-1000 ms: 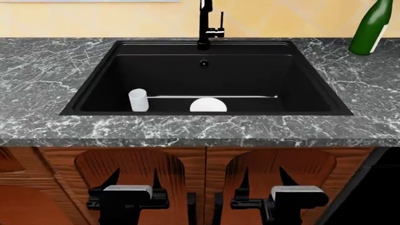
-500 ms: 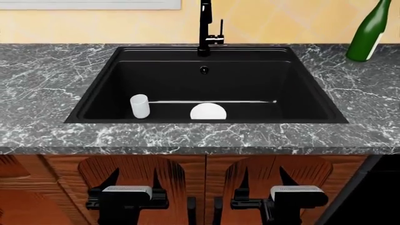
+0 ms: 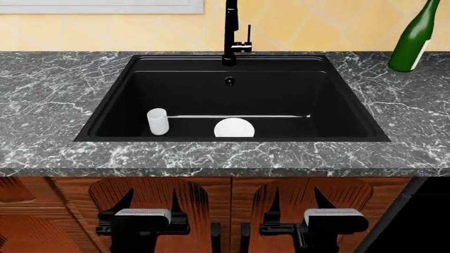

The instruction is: Pick the cup and bowl from the sink and place them on the counter for drying.

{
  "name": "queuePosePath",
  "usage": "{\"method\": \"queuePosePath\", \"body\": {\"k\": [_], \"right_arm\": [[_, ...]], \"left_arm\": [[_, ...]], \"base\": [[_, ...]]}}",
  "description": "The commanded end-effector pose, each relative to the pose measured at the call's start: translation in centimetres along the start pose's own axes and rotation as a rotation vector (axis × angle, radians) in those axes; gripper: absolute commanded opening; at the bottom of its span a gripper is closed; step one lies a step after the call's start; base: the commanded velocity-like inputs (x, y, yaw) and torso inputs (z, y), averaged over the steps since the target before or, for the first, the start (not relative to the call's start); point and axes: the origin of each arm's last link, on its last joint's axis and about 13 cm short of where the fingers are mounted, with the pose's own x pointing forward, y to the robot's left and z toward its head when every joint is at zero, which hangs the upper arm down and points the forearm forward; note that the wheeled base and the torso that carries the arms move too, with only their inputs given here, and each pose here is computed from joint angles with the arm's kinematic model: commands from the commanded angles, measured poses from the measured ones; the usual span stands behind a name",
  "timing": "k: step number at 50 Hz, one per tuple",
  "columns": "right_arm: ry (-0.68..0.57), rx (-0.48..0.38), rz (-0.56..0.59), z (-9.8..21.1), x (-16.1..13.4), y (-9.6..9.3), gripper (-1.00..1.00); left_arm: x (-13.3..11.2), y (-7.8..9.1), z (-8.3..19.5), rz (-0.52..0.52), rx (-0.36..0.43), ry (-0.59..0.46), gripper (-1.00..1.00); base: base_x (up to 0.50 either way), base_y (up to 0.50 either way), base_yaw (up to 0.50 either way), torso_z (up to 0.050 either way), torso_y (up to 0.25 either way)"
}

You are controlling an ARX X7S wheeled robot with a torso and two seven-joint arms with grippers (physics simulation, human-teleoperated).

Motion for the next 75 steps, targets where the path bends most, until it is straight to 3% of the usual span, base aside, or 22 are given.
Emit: {"method": "queuePosePath", "body": {"k": [1,2,3,4,5,17,20,25,30,37,40,44,46,50,56,60,61,68,71,73,75], "right_arm": [[0.0,-0.001,0.002,0.0,0.0,0.0,1.0],[0.0,0.001,0.001,0.0,0.0,0.0,1.0],[-0.044,-0.103,-0.051,-0.6,0.2,-1.3,1.0],[0.001,0.002,0.0,0.0,0.0,0.0,1.0],[0.001,0.002,0.0,0.0,0.0,0.0,1.0],[-0.027,-0.027,-0.021,1.1,0.3,-0.3,1.0],[-0.028,-0.042,-0.022,2.0,0.4,-0.4,1.0],[-0.048,-0.038,-0.023,5.7,1.3,-1.3,1.0],[-0.088,-0.059,-0.016,11.1,2.6,-2.8,1.0],[-0.126,-0.078,0.014,17.6,4.7,-4.4,1.0],[-0.123,-0.03,0.025,20.7,6.0,-5.5,1.0],[-0.093,0.01,0.03,23.1,7.3,-6.6,1.0],[-0.076,0.028,0.031,24.5,8.1,-7.1,1.0],[-0.032,-0.037,0.019,26.7,9.8,-7.6,1.0],[-0.044,0.046,0.042,29.3,11.4,-8.4,1.0],[0.033,0.046,0.047,29.0,12.5,-8.9,1.0],[0.059,0.008,0.04,29.1,12.9,-8.9,1.0],[0.023,0.076,0.048,30.6,15.2,-8.4,1.0],[0.025,0.09,0.051,30.4,15.9,-8.4,1.0],[0.036,0.091,0.052,30.0,16.2,-8.4,1.0],[0.056,0.078,0.053,29.4,16.3,-8.4,1.0]], "left_arm": [[0.1,-0.3,0.1,-0.004,0.013,0.005,1.0],[0.0,-0.3,0.0,-0.006,0.016,0.012,1.0],[1.3,0.1,-0.1,0.044,0.059,-0.015,1.0],[0.1,-0.3,0.0,-0.006,0.018,0.005,1.0],[0.2,-0.6,0.1,-0.024,-0.008,0.0,1.0],[0.3,-0.6,0.5,-0.022,-0.004,-0.001,1.0],[0.3,-0.2,2.3,-0.006,0.003,-0.019,1.0],[1.3,0.7,5.5,0.026,-0.025,-0.044,1.0],[2.5,1.6,9.9,0.009,0.001,-0.082,1.0],[4.5,1.9,13.7,-0.028,0.019,-0.042,1.0],[5.6,2.3,15.7,-0.077,-0.076,-0.014,1.0],[7.0,2.9,18.4,-0.072,-0.038,-0.021,1.0],[8.0,3.1,19.6,-0.034,0.069,0.058,1.0],[10.0,3.5,21.9,-0.054,0.013,0.054,1.0],[12.1,3.4,22.6,-0.078,-0.017,0.125,1.0],[13.8,3.5,23.8,-0.045,-0.031,0.128,1.0],[14.4,3.6,24.6,-0.041,-0.033,0.125,1.0],[16.7,2.8,28.1,-0.064,-0.037,0.104,1.0],[17.7,2.7,28.6,-0.065,-0.025,0.107,1.0],[18.1,2.7,28.5,-0.061,0.033,0.1,1.0],[18.2,2.6,28.2,-0.067,0.021,0.117,1.0]], "base": [[0.0,0.0,0.0,0.0,0.0],[0.0,0.0,0.0,0.0,0.0],[0.0,0.0,0.0,0.0,0.0],[0.0,0.0,0.0,0.0,0.0],[0.0,0.0,0.0,0.0,0.0],[0.0,0.0,0.0,0.0,0.0],[0.0,0.0,0.0,0.0,0.0],[0.0,0.0,0.0,0.0,0.0],[0.0,0.0,0.0,0.0,0.0],[0.0,0.0,0.0,0.0,0.0],[0.0,0.0,0.0,0.0,0.0],[0.0,0.0,0.0,0.0,0.0],[0.0,0.0,0.0,0.0,0.0],[0.0,0.0,0.0,0.0,0.0],[0.0,0.0,0.0,0.0,0.0],[0.0,0.0,0.0,0.0,0.0],[0.0,0.0,0.0,0.0,0.0],[0.0,0.0,0.0,0.0,0.0],[0.0,0.0,0.0,0.0,0.0],[0.0,0.0,0.0,0.0,0.0],[0.0,0.0,0.0,0.0,0.0]]}}
